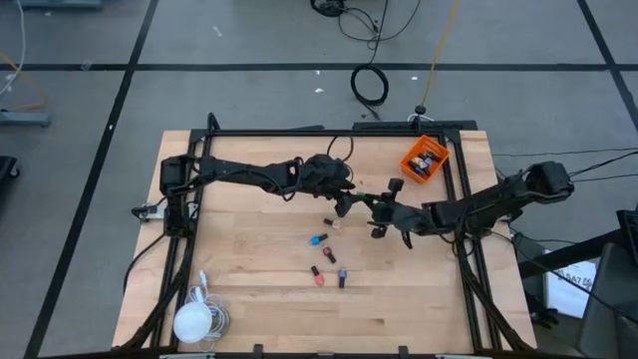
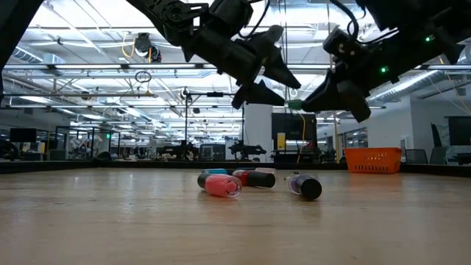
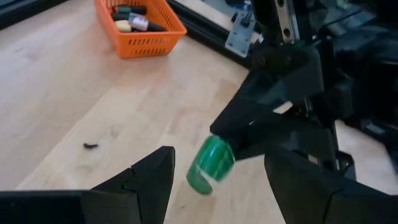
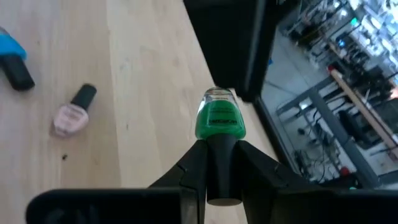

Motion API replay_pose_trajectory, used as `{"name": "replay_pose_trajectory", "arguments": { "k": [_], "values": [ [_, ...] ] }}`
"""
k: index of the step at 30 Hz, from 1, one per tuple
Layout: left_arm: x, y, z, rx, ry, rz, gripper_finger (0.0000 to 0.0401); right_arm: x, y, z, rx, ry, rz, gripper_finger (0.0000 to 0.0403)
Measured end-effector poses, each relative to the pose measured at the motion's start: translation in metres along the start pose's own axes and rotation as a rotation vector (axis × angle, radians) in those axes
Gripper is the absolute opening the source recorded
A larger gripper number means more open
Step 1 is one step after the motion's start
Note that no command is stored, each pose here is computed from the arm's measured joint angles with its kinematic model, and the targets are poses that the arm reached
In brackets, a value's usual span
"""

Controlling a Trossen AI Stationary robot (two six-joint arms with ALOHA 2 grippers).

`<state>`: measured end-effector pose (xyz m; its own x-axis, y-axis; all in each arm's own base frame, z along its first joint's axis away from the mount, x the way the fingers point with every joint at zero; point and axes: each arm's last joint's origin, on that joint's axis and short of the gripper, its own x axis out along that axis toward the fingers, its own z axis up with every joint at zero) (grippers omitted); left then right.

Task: Pick & Place Nail Polish
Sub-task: Put the green nail polish bottle into the orange basket

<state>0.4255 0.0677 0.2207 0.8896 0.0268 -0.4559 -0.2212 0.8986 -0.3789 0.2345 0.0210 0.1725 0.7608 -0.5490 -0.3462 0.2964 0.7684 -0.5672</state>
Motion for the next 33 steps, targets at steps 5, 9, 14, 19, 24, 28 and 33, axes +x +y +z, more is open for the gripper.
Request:
{"name": "replay_pose_trajectory", "arguments": {
  "k": [5,9,14,19,24,28,33],
  "values": [
    [0.000,-0.001,0.001,-0.031,-0.011,-0.019,0.0243,-0.003,0.001,0.005,-0.010,-0.029,-0.028,0.0053],
    [0.000,-0.003,0.001,-0.049,-0.014,-0.025,0.0243,-0.005,0.001,0.009,-0.017,-0.063,-0.051,0.0053],
    [0.001,-0.011,0.002,-0.042,-0.043,-0.055,0.0243,-0.008,0.002,0.016,-0.027,-0.116,-0.055,0.0053],
    [0.001,-0.022,0.002,-0.023,-0.079,-0.090,0.0243,-0.011,0.002,0.018,-0.041,-0.118,-0.100,0.0053],
    [0.001,-0.024,0.003,-0.025,-0.093,-0.101,0.0243,-0.013,0.001,0.021,-0.052,-0.135,-0.127,0.0053],
    [0.001,-0.025,0.003,-0.044,-0.086,-0.114,0.0243,-0.015,0.001,0.025,-0.064,-0.158,-0.137,0.0053],
    [0.001,-0.025,0.003,-0.043,-0.079,-0.128,0.0243,-0.015,0.001,0.025,-0.067,-0.160,-0.138,0.0053]
  ]
}}
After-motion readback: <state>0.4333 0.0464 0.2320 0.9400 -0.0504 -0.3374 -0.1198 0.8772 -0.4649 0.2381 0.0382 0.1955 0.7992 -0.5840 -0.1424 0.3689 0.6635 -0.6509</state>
